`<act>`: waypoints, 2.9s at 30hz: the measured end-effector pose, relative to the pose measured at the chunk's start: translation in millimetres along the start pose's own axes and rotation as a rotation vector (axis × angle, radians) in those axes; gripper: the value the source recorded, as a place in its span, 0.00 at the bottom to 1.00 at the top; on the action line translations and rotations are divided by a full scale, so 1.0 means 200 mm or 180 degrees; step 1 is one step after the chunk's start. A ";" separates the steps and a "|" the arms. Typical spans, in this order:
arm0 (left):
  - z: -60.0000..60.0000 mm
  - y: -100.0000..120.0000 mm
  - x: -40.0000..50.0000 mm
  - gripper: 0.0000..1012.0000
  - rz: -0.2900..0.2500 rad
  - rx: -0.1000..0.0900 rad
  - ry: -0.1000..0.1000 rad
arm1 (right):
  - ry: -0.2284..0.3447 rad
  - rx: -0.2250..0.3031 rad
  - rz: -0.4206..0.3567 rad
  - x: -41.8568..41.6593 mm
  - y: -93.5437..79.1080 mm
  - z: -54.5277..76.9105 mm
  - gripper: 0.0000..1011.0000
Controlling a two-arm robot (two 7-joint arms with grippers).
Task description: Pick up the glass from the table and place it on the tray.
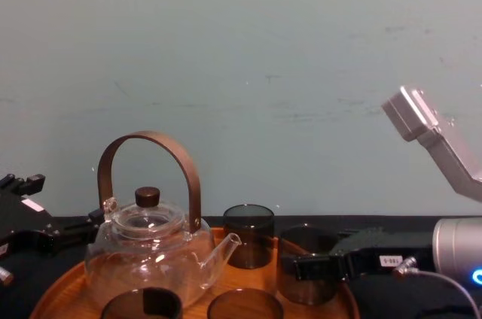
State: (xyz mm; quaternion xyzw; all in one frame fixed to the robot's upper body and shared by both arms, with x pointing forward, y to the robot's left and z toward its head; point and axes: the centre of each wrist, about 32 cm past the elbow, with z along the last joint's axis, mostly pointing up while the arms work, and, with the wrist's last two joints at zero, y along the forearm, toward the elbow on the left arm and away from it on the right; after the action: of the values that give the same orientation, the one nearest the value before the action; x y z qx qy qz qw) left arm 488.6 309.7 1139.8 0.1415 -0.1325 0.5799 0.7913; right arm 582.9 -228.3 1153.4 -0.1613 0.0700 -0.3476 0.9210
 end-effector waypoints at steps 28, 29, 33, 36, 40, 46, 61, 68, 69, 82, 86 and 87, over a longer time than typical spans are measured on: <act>0.00 0.00 0.000 0.99 0.0000 0.0000 0.0000 | -0.0010 -0.0006 -0.0011 0.001 0.00 0.00 0.99; 0.00 0.00 0.000 0.99 0.0000 0.0000 0.0000 | -0.0006 -0.0003 -0.0012 0.001 0.00 0.00 0.99; 0.00 0.00 0.000 0.99 0.0000 0.0000 0.0000 | 0.0017 0.0037 -0.0018 0.004 -0.01 0.00 0.99; 0.00 0.00 0.000 0.99 0.0000 0.0000 0.0000 | 0.0017 0.0065 -0.0028 0.003 -0.03 0.00 0.99; 0.00 0.00 0.000 0.99 0.0000 0.0000 0.0000 | 0.0004 0.0106 -0.0060 -0.003 -0.05 0.01 0.99; 0.00 0.00 0.000 0.99 0.0000 0.0000 0.0000 | -0.0024 0.0206 -0.0098 -0.004 -0.11 0.03 0.99; 0.00 0.00 0.000 0.99 0.0000 0.0000 0.0000 | -0.0040 0.0445 -0.0163 -0.021 -0.36 0.04 0.99; 0.00 0.00 0.000 0.99 0.0000 0.0000 0.0000 | -0.0003 0.0480 -0.0247 -0.024 -0.49 -0.01 0.99; 0.00 0.00 0.000 0.99 0.0000 0.0000 0.0000 | 0.0004 0.0481 -0.0259 -0.024 -0.50 -0.01 0.99; 0.00 0.00 0.000 0.99 0.0000 0.0000 0.0000 | 0.0048 0.0484 -0.0598 -0.003 -0.65 -0.12 0.99; 0.00 0.00 0.000 0.99 0.0000 0.0000 0.0000 | 0.0031 0.0475 -0.0727 0.004 -0.68 -0.16 0.99; 0.00 0.00 0.000 0.99 0.0000 0.0000 0.0000 | 0.0031 0.0472 -0.0742 0.006 -0.68 -0.16 0.99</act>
State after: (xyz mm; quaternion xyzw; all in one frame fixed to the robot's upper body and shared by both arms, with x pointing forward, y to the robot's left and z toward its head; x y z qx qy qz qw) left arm 488.6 309.6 1139.8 0.1415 -0.1325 0.5799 0.7913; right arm 492.2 -332.8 1170.0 -0.0982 0.0293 -0.4573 0.8834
